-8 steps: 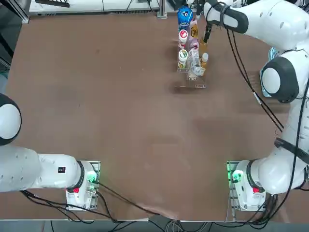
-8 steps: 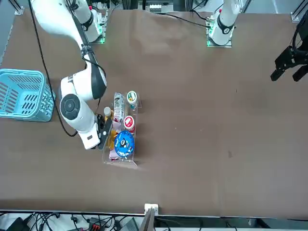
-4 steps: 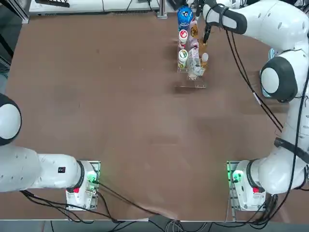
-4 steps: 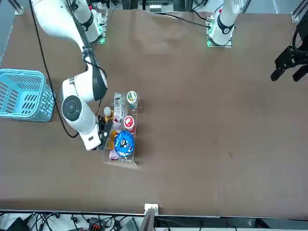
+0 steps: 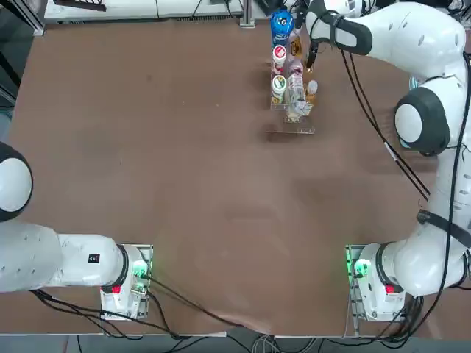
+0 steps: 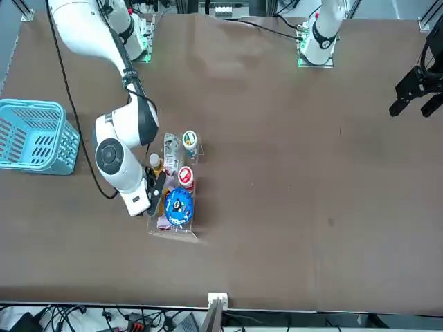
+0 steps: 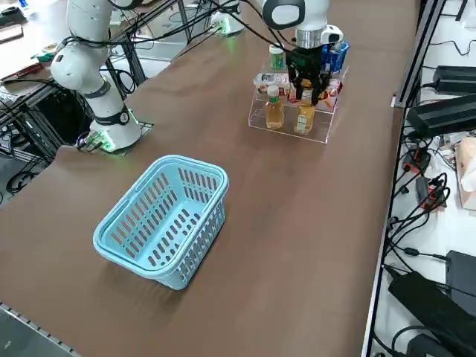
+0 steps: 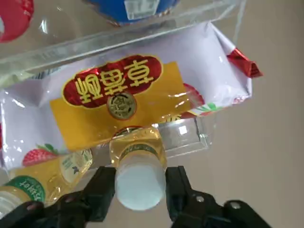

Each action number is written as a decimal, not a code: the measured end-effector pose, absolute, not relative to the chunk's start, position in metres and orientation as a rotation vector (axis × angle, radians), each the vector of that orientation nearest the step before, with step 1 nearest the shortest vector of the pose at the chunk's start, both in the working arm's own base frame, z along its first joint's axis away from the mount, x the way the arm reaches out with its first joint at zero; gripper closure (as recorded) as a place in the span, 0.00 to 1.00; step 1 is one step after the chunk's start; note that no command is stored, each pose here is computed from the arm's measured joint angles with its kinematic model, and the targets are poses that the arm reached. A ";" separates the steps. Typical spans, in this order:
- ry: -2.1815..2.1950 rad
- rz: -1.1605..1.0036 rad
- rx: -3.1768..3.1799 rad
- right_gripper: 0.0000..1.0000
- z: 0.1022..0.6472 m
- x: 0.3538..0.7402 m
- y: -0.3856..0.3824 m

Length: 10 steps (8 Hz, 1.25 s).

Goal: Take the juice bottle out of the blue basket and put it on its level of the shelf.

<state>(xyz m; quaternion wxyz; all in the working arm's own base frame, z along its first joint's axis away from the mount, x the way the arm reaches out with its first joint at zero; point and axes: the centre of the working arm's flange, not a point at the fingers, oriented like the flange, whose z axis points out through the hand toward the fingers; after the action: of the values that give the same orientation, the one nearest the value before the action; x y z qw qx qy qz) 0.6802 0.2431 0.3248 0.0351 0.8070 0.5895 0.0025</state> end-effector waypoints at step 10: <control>1.602 -0.027 2.626 0.00 0.496 0.690 0.183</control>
<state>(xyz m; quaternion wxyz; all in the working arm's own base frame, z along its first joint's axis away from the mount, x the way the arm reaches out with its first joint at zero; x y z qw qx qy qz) 0.6897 0.1826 0.4957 0.0327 0.8532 0.5205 -0.0086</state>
